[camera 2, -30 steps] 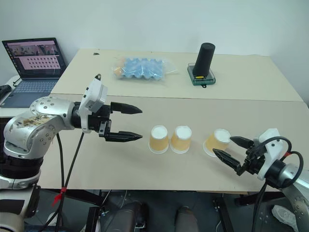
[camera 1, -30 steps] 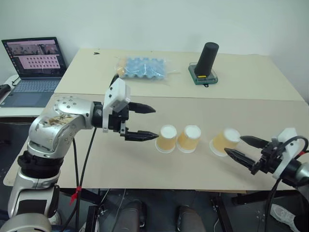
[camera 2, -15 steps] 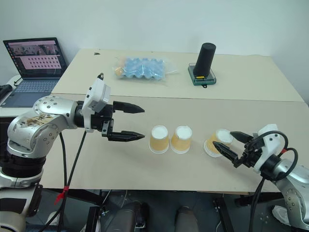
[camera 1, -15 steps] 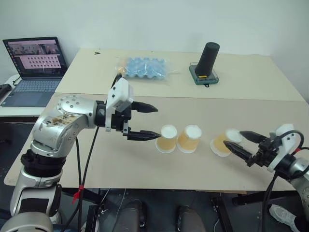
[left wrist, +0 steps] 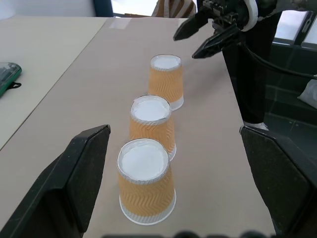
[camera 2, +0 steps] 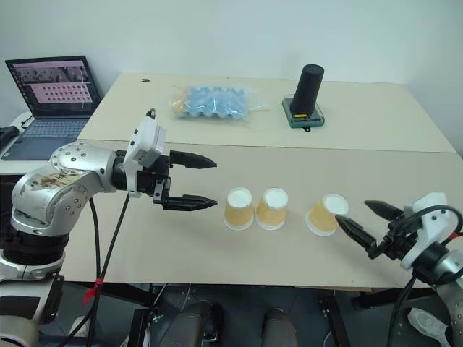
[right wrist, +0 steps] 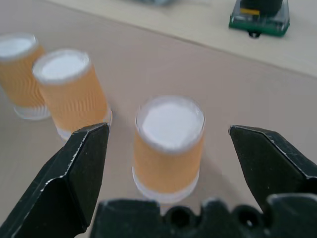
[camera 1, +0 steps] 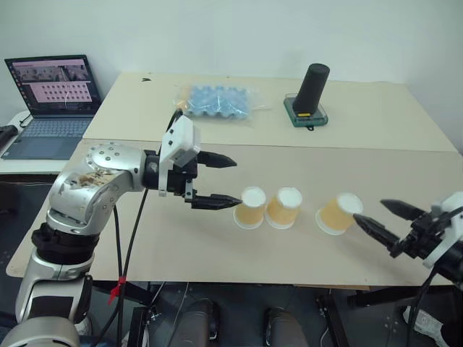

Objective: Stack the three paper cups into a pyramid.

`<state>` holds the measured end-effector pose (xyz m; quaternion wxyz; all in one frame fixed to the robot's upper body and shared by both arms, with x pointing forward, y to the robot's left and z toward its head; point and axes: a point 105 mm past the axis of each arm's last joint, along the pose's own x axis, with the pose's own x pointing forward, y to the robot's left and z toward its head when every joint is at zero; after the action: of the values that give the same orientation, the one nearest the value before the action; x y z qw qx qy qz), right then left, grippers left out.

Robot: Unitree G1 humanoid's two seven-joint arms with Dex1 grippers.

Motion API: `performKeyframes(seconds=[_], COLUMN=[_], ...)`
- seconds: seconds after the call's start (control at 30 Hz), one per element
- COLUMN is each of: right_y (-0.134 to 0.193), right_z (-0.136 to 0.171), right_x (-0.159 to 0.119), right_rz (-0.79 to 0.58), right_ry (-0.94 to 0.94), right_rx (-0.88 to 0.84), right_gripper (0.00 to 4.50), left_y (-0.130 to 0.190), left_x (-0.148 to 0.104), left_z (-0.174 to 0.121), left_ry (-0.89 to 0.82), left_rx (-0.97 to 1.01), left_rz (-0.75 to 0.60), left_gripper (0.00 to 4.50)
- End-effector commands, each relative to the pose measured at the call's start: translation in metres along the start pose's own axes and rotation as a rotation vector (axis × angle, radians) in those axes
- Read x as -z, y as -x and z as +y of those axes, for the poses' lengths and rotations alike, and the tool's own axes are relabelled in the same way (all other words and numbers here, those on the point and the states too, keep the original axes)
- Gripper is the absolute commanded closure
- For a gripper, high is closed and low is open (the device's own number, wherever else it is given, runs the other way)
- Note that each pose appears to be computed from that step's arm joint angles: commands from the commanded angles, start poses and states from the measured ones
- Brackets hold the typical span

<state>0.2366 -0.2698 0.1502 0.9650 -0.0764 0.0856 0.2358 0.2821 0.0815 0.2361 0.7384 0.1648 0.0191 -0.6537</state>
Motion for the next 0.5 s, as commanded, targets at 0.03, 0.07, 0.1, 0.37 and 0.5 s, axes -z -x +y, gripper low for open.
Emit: performKeyframes(seconds=[0.03,0.07,0.1,0.37,0.5], right_y=[-0.002,-0.003,-0.004,-0.027,-0.041], right_z=[-0.003,-0.003,-0.003,-0.002,-0.005], right_x=[0.005,0.007,0.008,0.006,0.000], right_rz=[0.008,0.012,0.014,-0.026,-0.056], right_ry=[0.018,0.016,0.015,0.004,0.007], right_rx=[0.027,0.028,0.028,0.007,0.000], right_gripper=[0.00,0.00,0.00,0.00,0.00], left_y=[0.001,0.001,0.001,0.002,0.002], left_x=[-0.013,-0.014,-0.014,-0.013,-0.013], left_z=[-0.001,-0.002,-0.002,0.000,0.000], left_ry=[-0.043,-0.042,-0.041,-0.039,-0.039], left_rx=[0.005,0.006,0.007,-0.007,-0.016], left_rz=[-0.021,-0.022,-0.023,-0.018,-0.016], left_gripper=[0.03,0.03,0.03,0.03,0.03])
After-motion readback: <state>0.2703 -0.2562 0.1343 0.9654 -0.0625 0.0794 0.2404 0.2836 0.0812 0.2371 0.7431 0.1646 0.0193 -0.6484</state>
